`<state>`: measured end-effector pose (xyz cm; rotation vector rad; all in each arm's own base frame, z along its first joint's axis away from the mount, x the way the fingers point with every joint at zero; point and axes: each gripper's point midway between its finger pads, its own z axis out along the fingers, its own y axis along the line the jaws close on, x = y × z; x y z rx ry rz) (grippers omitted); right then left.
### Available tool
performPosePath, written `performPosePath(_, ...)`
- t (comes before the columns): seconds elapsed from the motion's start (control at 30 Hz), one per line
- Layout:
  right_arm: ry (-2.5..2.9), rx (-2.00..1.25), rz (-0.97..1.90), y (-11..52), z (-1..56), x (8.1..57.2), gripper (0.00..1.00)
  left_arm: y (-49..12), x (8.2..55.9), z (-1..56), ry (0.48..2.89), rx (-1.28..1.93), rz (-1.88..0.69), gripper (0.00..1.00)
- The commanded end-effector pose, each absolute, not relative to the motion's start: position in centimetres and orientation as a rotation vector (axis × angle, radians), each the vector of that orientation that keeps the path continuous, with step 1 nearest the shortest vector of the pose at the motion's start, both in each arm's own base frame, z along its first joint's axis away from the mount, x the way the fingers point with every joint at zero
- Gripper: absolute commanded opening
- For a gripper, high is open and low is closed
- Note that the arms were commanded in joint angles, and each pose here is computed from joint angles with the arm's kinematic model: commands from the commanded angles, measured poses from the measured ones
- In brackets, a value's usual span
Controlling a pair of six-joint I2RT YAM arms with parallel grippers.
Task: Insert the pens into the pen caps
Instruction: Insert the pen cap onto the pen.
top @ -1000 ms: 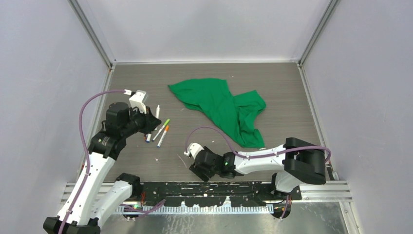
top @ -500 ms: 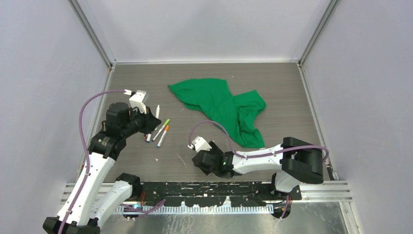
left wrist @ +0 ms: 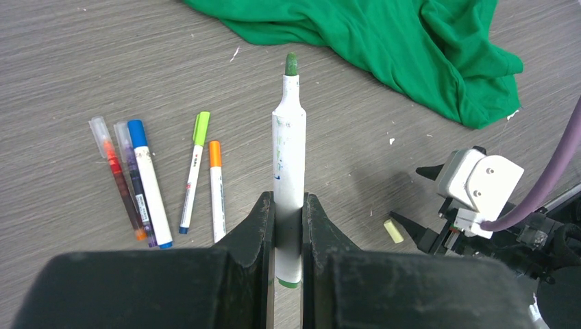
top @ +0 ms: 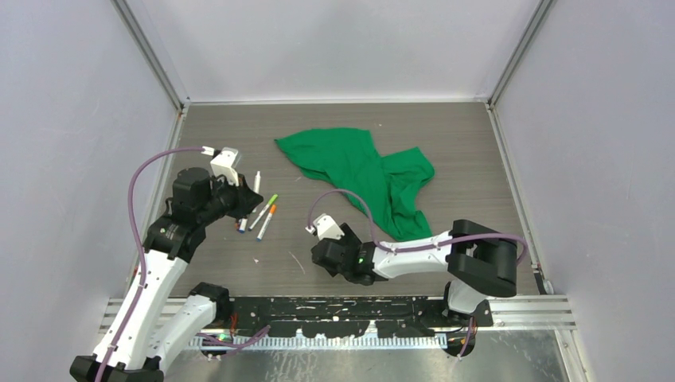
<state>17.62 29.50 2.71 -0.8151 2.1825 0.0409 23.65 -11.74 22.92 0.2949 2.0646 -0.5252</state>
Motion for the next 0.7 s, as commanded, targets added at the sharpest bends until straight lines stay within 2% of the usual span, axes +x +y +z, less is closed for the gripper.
performPosePath(0.0, 2.216, -0.622, 0.115, 29.3, 6.3, 18.4, 0.71, -11.7, 23.9, 24.1, 2.009, 0.315, -0.510, 0.02)
performPosePath(0.13, 2.291, -0.527, 0.324, 31.8, 10.3, 16.8, 0.65, -11.8, 23.8, 24.3, 2.001, 0.318, -0.512, 0.02)
performPosePath(0.27, 2.436, -0.436, 0.397, 33.8, 10.3, 14.7, 0.61, -11.9, 23.7, 24.4, 1.998, 0.324, -0.515, 0.02)
performPosePath(0.3, 2.500, -0.387, 0.374, 33.9, 9.4, 14.2, 0.56, -11.9, 23.7, 24.4, 1.998, 0.325, -0.516, 0.03)
performPosePath(0.43, 2.582, -0.259, 0.305, 34.4, 8.4, 13.8, 0.50, -12.0, 23.5, 24.4, 1.994, 0.330, -0.517, 0.03)
performPosePath(0.5, 2.577, -0.233, 0.224, 33.9, 8.0, 14.2, 0.44, -12.0, 23.5, 24.5, 1.991, 0.332, -0.517, 0.03)
performPosePath(0.67, 2.609, -0.247, 0.112, 33.6, 6.3, 14.3, 0.38, -12.2, 23.3, 24.6, 1.987, 0.343, -0.516, 0.03)
